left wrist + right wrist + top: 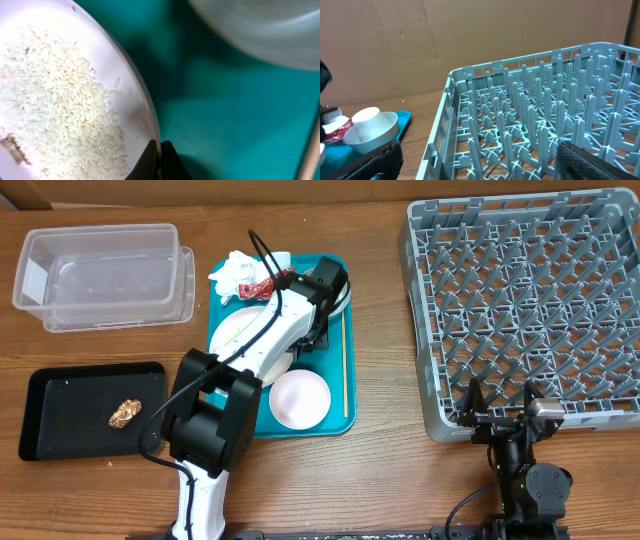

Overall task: Sort waste into correct bins and load items into the dishwasher
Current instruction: 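Grasp the rim of the white rice plate with the left gripper, then lift the white plate and move it over the black tray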

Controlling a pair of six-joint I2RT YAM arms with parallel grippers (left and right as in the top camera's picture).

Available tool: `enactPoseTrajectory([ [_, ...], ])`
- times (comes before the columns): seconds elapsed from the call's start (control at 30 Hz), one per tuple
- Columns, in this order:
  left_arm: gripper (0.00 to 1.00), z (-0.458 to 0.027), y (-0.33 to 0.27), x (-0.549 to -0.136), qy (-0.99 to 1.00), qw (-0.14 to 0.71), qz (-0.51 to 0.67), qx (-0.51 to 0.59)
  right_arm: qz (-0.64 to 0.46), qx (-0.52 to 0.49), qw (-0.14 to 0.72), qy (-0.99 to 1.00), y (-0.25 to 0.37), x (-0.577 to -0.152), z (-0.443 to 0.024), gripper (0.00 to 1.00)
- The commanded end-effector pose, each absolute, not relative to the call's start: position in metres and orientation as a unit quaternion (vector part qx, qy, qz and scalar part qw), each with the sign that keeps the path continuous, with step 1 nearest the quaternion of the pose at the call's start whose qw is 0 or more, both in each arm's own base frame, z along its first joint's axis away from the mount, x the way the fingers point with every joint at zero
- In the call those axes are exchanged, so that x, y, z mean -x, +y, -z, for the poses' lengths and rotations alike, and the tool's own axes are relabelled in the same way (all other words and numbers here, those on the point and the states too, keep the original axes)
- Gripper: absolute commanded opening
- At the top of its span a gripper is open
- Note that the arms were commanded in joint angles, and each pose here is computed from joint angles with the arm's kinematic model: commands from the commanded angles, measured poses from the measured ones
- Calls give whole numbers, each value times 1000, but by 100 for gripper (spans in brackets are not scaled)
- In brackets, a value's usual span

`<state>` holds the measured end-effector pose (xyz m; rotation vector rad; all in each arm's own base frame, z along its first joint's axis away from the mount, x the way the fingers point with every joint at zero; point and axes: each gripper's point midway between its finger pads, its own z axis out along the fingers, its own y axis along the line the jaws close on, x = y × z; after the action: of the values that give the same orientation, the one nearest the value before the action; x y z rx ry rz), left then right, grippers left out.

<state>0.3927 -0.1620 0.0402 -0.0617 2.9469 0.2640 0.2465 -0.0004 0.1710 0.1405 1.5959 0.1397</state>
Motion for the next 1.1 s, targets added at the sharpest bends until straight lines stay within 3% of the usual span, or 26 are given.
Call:
enactPoseTrajectory([
  [0.0,4,-55,-162,-405,989,110,-94,28,-58,-65,697,712,-2,-246,-170,100],
  [0.47,4,-123,-139,-409,977,130,-163,52,-58,-65,697,712,-2,-246,-170,100],
  [0.8,4,-171,-83,-407,965,117,-174,157,-58,-65,697,712,-2,-246,-170,100],
  [1.07,4,-167,-9,-407,953,56,-109,278,-58,-65,697,712,-2,-246,-170,100],
])
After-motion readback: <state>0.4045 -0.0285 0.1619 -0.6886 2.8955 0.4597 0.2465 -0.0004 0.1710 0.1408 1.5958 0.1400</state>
